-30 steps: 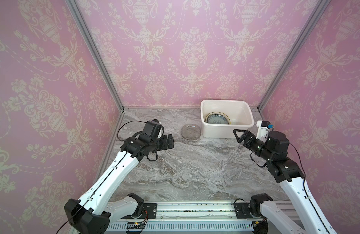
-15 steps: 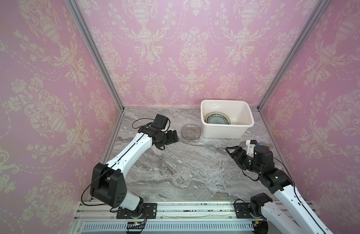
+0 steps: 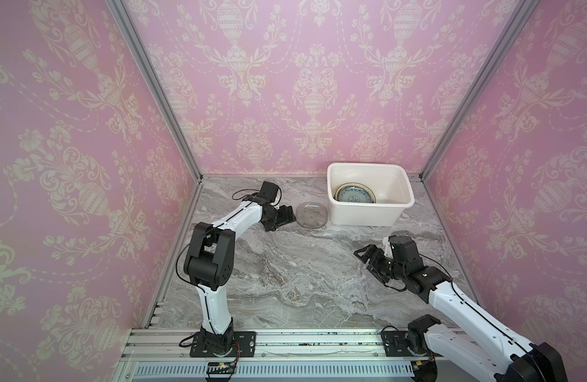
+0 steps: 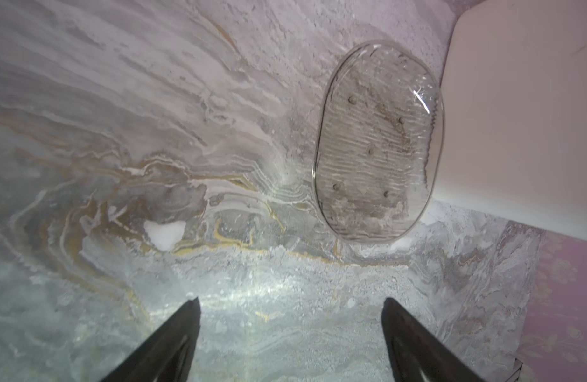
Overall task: Place the plates into the plastic bin on the countertop
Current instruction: 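Pinch the second glass plate rim with the left gripper while the right approaches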
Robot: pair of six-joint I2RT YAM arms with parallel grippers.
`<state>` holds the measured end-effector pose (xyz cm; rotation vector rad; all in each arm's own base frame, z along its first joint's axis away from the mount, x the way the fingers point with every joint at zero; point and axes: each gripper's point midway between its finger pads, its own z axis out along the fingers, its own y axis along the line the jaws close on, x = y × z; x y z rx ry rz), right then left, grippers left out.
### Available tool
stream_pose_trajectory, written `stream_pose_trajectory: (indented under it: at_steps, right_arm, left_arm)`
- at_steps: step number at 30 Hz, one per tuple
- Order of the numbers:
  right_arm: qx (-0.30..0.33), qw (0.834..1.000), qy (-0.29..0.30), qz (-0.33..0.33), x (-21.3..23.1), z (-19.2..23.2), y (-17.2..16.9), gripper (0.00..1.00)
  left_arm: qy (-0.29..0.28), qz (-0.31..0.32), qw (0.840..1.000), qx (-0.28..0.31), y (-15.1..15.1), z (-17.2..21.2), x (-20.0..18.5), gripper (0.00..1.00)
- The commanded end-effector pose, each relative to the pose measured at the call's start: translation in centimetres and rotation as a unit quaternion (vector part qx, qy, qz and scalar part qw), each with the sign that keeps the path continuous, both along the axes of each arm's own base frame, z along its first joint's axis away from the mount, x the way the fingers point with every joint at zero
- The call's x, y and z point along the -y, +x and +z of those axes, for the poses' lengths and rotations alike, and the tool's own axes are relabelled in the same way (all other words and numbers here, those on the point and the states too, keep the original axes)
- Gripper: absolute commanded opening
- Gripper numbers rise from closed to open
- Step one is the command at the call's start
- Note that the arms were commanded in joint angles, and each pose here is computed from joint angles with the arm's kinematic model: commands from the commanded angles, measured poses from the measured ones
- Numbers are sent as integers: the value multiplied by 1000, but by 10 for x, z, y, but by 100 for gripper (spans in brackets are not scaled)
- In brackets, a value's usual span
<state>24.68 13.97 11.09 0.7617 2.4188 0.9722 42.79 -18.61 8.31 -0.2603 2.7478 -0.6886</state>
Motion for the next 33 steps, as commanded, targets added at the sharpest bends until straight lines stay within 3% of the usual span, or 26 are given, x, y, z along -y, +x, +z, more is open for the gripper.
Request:
stream_pose_trajectory:
  at_steps: [1, 9, 17, 25, 33]
  right_arm:
    - [-7, 1000, 15, 10, -8, -5, 0, 86]
    - [-24, 1000, 19, 6, -10, -14, 2, 86]
    - [-31, 999, 19, -2, -8, -17, -1, 85]
    - [-33, 999, 21, -17, -2, -19, -7, 85]
    - [-30, 999, 28, -32, 2, -18, -13, 84]
  left_arm:
    - [-40, -26, 998, 27, 22, 2, 18, 86]
    - [-30, -18, 999, -1, 48, -39, 24, 68]
    - [-6, -15, 1000, -4, 66, -54, 29, 50]
    - [60, -45, 997, -13, 60, -64, 30, 29]
    - [83, -50, 995, -28, 41, -67, 30, 4]
